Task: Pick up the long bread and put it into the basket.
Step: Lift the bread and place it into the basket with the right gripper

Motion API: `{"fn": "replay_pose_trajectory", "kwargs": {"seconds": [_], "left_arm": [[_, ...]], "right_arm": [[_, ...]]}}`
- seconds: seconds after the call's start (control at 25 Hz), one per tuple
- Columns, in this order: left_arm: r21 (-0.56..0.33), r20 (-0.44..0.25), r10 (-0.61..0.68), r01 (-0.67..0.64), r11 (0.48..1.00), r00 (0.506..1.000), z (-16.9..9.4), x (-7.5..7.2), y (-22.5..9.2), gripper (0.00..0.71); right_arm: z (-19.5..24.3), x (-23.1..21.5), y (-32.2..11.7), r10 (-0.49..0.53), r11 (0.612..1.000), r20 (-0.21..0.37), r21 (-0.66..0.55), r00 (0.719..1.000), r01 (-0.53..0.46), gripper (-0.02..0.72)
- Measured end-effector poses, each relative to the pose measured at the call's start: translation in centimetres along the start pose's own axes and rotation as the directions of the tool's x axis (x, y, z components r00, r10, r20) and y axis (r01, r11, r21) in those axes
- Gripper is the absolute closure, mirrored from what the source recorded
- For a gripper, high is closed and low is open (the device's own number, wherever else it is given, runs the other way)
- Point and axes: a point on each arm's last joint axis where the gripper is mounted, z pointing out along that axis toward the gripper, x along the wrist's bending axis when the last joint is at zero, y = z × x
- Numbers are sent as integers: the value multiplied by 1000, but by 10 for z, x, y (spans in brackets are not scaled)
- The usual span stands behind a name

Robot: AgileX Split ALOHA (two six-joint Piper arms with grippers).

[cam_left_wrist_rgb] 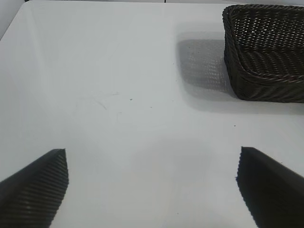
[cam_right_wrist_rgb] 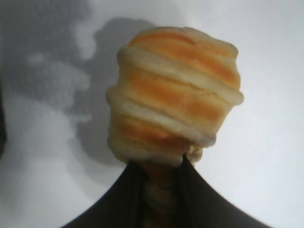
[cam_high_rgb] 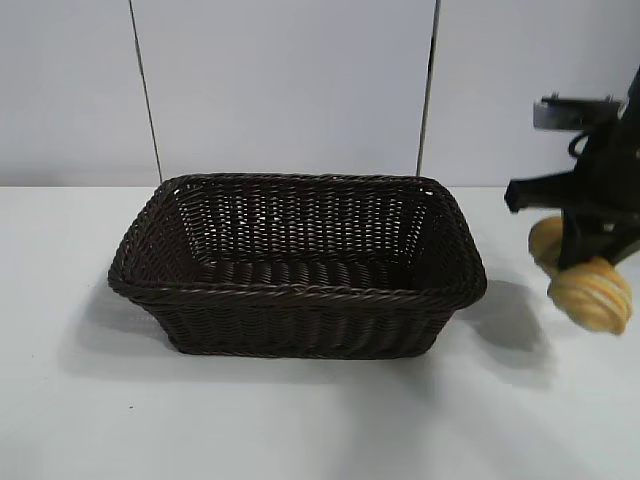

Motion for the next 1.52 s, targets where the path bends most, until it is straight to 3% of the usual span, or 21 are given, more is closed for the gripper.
{"fn": "replay_pose_trajectory", "kwargs": {"seconds": [0.16, 0.28, 0.36, 0.4, 0.44, 0.48, 0.56, 0.6, 0.64, 0.68, 0.76, 0.96, 1.24, 1.52], "left_arm": [[0, 0, 0, 0, 1000, 1000, 0, 0, 0, 15], [0, 0, 0, 0, 1000, 1000, 0, 0, 0, 15], [0, 0, 0, 0, 1000, 1000, 0, 0, 0, 15], [0, 0, 0, 0, 1000, 1000, 0, 0, 0, 15], [0, 0, 0, 0, 1000, 1000, 0, 0, 0, 15], [0, 0, 0, 0, 1000, 1000, 0, 0, 0, 15], [0, 0, 0, 0, 1000, 1000, 0, 0, 0, 15], [0, 0, 0, 0, 1000, 1000, 0, 0, 0, 15], [0, 0, 0, 0, 1000, 1000, 0, 0, 0, 15], [0, 0, 0, 0, 1000, 1000, 0, 0, 0, 15], [0, 0, 0, 0, 1000, 1000, 0, 0, 0, 15], [0, 0, 0, 0, 1000, 1000, 0, 0, 0, 15], [0, 0, 0, 0, 1000, 1000, 0, 0, 0, 15], [0, 0, 0, 0, 1000, 1000, 0, 0, 0, 15]], "right_arm": [[-8, 23, 8, -76, 997, -25, -28, 997, 76, 610], [-9, 56, 13, -202, 978, -60, -56, 978, 199, 610], [-5, 80, 15, -335, 941, -80, -74, 939, 330, 610], [-1, 92, 15, -424, 905, -86, -86, 901, 418, 610], [2, 102, 16, -513, 857, -86, -103, 854, 504, 610], [7, 113, 14, -629, 776, -81, -122, 773, 618, 610], [18, 131, 10, -816, 577, -68, -145, 573, 804, 612], [22, 138, 7, -884, 467, -59, -157, 463, 870, 612], [26, 145, 5, -927, 376, -52, -170, 373, 911, 612], [30, 151, 3, -950, 310, -45, -186, 308, 932, 612], [36, 159, 3, -966, 259, -38, -225, 258, 939, 612], [58, 170, 6, -976, 208, -3, -286, 217, 935, 612], [110, 178, -2, -977, 213, -46, -265, 208, 940, 624], [116, 179, -3, -975, 221, -60, -261, 212, 940, 596]]}}
